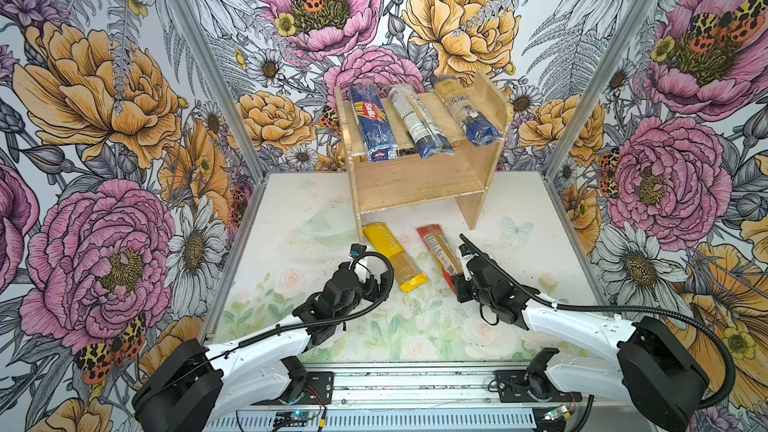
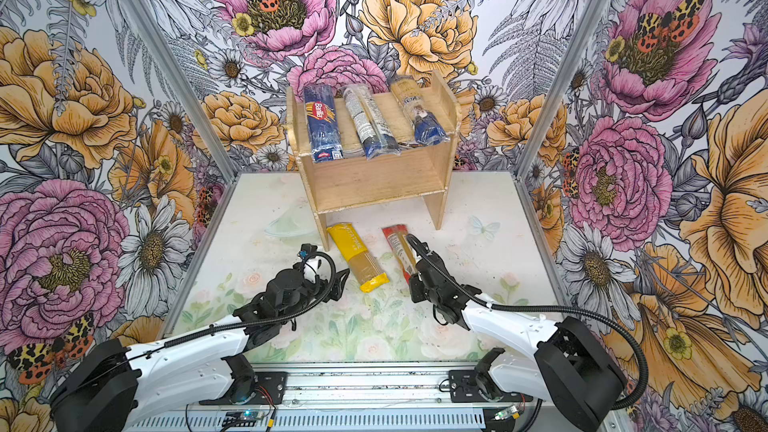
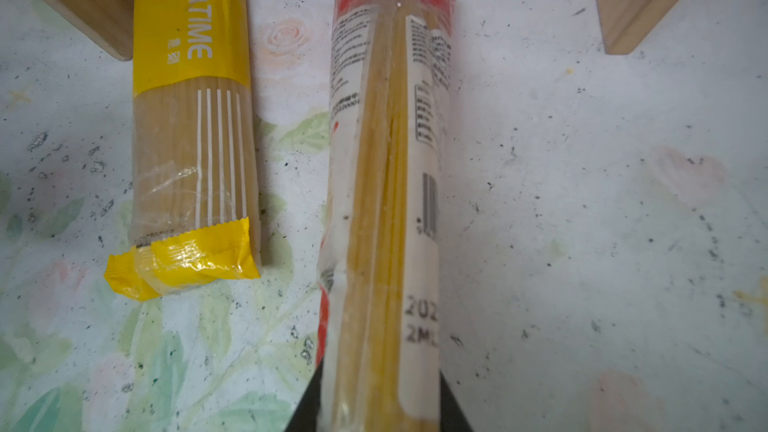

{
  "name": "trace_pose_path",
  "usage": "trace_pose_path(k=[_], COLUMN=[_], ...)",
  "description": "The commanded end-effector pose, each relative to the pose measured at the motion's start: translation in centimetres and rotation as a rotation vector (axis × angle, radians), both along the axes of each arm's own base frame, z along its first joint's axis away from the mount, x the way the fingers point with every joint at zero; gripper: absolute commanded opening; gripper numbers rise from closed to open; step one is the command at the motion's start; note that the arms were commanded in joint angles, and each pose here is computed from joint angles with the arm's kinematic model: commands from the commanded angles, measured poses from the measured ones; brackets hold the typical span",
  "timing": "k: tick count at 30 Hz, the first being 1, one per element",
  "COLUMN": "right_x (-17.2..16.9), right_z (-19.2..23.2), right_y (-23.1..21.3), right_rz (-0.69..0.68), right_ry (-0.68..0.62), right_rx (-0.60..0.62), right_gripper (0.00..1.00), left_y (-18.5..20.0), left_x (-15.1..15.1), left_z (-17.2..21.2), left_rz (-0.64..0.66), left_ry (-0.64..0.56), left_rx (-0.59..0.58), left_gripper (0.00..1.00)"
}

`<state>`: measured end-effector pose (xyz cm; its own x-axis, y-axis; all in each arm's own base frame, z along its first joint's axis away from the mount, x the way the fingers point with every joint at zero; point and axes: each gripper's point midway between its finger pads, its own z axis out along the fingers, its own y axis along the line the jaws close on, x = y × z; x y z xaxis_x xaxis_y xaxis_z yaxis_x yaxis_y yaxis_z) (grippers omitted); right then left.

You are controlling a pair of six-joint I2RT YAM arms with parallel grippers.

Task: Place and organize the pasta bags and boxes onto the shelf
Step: 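Lift the red-and-white bag by its end with the right gripper, then raise the bag upright and swing it toward the shelf's lower opening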

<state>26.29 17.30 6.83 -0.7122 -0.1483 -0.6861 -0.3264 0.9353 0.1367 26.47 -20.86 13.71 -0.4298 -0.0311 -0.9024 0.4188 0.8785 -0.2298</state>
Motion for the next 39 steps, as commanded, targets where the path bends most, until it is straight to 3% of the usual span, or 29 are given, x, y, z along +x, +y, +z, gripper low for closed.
trace_pose_path(k=[1, 39], right_x=[2.2, -0.6], right_z=[4.9, 14.6], right_y=[1.0, -0.4], right_rz=[-0.024, 0.02], right_ry=[-0.156, -0.277], right_rx=[0.113, 0.183], right_gripper=[0.0, 0.0], left_y=[0.2, 0.1], left_x=[-0.1, -0.1], left_z=[-0.6, -0.4], left_rz=[0.006, 0.001], left_ry=[-0.002, -0.002], left_rx=[0.018, 0.013], left_gripper=[0.99, 0.99])
